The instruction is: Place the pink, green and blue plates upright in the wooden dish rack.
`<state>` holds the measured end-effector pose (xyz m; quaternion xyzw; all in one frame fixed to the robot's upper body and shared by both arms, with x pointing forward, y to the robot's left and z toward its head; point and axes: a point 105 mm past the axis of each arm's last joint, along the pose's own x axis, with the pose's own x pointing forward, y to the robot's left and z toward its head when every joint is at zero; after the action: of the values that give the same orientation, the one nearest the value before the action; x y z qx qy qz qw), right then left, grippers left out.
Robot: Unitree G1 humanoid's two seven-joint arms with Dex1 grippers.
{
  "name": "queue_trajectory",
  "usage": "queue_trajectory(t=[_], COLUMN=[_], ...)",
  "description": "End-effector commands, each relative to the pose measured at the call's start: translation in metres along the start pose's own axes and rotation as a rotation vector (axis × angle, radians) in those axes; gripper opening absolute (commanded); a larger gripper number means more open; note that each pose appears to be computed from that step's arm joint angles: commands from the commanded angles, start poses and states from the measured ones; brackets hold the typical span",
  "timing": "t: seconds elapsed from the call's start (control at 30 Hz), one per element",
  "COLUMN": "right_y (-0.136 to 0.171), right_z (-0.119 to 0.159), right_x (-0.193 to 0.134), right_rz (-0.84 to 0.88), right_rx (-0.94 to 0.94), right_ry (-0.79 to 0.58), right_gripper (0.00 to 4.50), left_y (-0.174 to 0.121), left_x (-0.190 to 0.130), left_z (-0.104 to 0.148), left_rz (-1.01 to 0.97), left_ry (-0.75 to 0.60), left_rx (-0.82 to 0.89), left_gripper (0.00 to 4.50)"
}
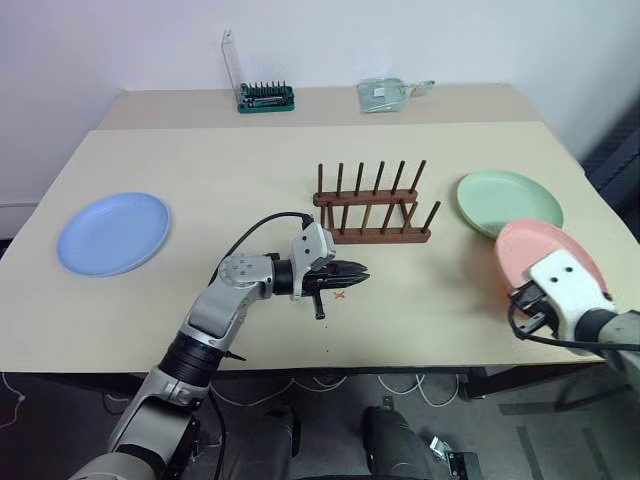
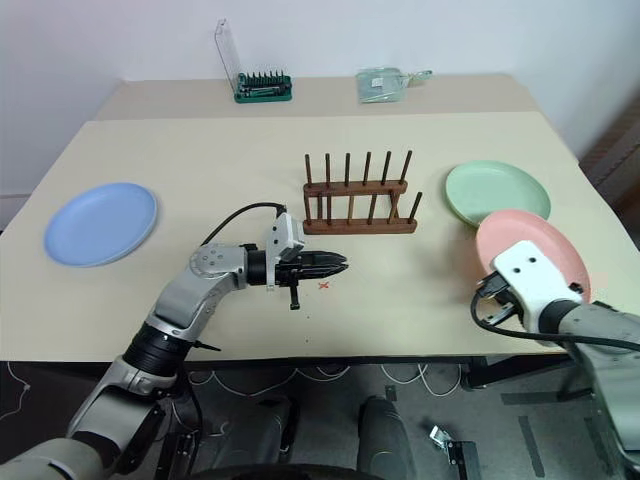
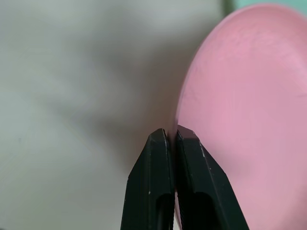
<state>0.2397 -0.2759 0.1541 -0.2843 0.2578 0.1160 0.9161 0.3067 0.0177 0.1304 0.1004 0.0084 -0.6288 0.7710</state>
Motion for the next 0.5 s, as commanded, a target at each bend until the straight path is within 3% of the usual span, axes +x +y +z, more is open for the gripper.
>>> queue_trajectory(t=[0.03,0.13,0.23,0.4,0.5], right_y=[-0.013,-0.017,-0.022,-0.015,-0.021], right_z=[0.045,0.086,0.142,0.176,0.186], right_x=[-0.032,-0.050,-0.062,-0.053,-0.039], right_rz=[-0.026,-0.014,0.077,0.340,0.445], right_rx=[-0.123,-0.181,-0.024,0.173,0.301], right_ry=[-0.156,-0.355,-0.700,-0.914,-0.965], right_gripper=[0.12,0.12,0.12,0.12,0.12], left_y=[0.002,0.007,0.018,0.032,0.041], left_x=[0.001,0.001,-0.001,-0.009,-0.017], left_z=[0.010,0.012,0.016,0.020,0.022], left_rz=[-0.003,0.020,0.073,0.145,0.196], left_ry=[-0.040,-0.058,-0.088,-0.106,-0.111], left_rx=[0.027,0.031,0.026,0.034,0.043], left_gripper=[0.44,0.44,0.44,0.44,0.44])
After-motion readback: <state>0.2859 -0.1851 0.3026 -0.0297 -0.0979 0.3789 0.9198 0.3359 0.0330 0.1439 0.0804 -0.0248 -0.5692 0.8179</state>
